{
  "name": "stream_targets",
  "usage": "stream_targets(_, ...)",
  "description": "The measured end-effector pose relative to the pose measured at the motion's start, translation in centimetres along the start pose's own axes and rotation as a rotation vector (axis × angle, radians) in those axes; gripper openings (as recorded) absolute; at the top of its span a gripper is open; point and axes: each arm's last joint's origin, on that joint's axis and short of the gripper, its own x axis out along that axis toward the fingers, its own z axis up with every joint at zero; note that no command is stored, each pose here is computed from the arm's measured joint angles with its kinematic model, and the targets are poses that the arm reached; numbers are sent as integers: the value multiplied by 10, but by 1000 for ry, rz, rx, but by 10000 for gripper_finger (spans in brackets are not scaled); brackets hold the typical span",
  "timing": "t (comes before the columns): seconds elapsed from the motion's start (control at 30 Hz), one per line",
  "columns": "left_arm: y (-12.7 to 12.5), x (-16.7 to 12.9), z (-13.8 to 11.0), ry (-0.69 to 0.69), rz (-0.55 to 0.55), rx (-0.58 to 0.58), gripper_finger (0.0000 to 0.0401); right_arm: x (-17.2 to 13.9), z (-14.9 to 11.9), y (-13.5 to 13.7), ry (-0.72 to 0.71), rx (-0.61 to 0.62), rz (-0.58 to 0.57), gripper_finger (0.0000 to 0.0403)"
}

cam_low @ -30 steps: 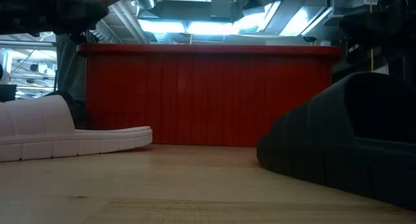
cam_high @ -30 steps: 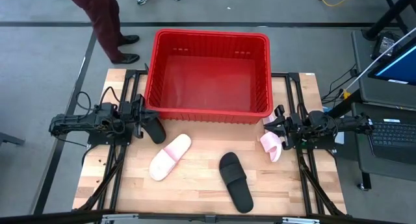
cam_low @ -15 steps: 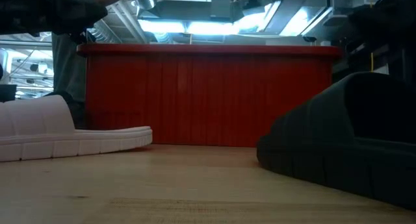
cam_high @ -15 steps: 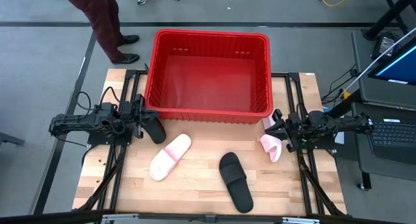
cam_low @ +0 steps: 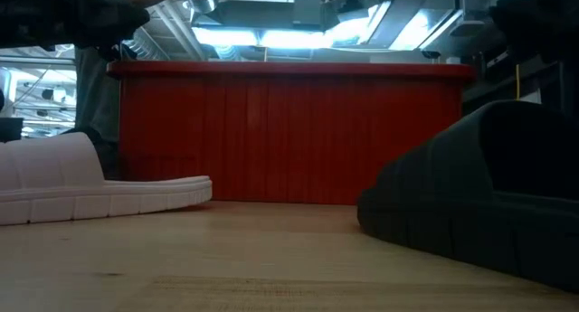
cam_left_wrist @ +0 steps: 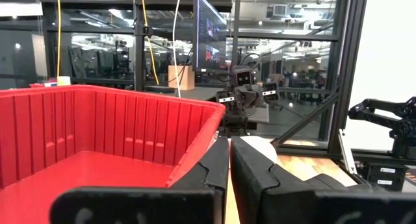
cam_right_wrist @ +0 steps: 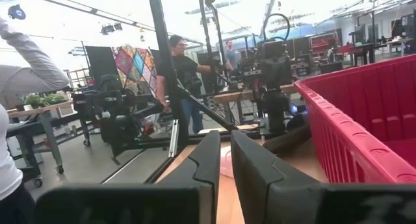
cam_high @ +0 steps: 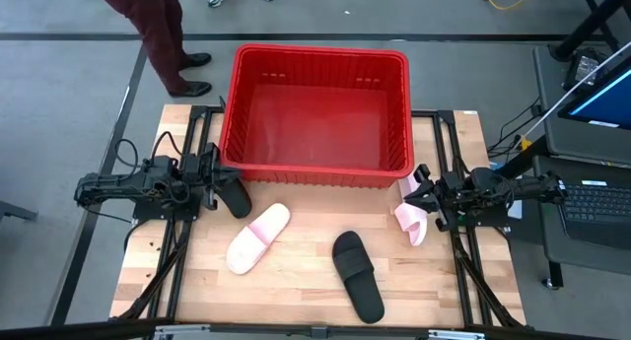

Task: Pick and place slides into bin
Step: Put the top black slipper into the red bin

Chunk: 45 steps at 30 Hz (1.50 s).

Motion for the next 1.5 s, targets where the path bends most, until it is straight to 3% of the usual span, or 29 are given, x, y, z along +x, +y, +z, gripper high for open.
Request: stream_targets(1.5, 0, 0, 0, 0, 0, 0, 10, 0, 0, 0, -2, -56, -2, 42)
